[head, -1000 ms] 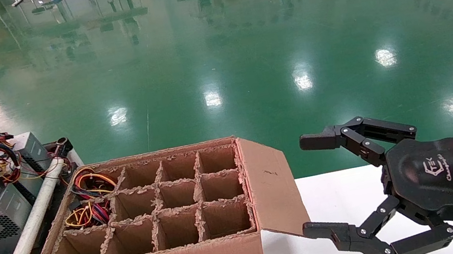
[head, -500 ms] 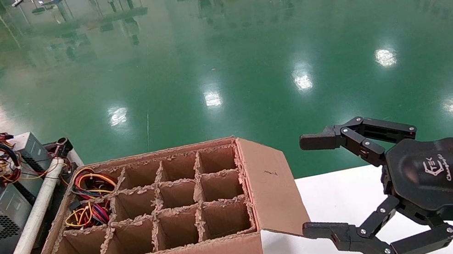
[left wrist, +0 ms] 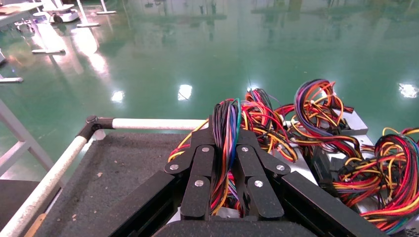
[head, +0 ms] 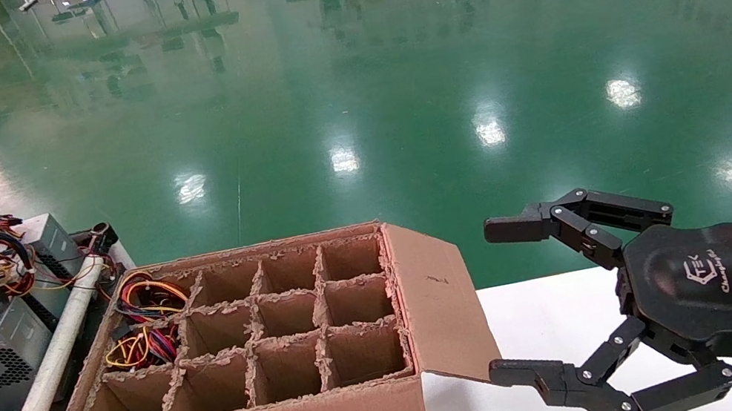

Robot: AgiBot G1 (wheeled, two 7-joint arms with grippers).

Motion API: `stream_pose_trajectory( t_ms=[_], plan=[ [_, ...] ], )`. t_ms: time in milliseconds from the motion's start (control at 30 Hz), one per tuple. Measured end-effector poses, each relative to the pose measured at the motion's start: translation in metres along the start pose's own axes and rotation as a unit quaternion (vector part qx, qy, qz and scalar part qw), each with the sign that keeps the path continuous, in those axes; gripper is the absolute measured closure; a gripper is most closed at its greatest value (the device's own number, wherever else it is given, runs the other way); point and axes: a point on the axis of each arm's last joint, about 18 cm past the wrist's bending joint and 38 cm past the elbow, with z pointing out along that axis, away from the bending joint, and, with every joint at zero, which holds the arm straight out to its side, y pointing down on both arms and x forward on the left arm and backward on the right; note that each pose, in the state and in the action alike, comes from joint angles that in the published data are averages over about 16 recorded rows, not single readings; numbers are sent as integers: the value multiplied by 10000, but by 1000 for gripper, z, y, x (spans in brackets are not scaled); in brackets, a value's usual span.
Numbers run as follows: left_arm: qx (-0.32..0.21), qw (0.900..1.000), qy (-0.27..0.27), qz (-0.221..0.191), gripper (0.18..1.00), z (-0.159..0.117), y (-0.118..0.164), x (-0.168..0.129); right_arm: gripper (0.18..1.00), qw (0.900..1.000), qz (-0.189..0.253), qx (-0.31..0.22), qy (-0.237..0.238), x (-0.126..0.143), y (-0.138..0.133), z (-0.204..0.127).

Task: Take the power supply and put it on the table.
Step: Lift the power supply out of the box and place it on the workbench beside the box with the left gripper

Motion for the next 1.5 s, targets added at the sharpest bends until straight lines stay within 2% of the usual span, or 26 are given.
stream_pose_trajectory(
  t_ms=[833,1500],
  plan=[
    [-184,9997,49,-146,978,19,28,18,179,10000,0,0,0,0,0,0],
    [-297,9993,-107,-201,977,19,43,10,179,10000,1,0,2,0,0,0]
  ],
)
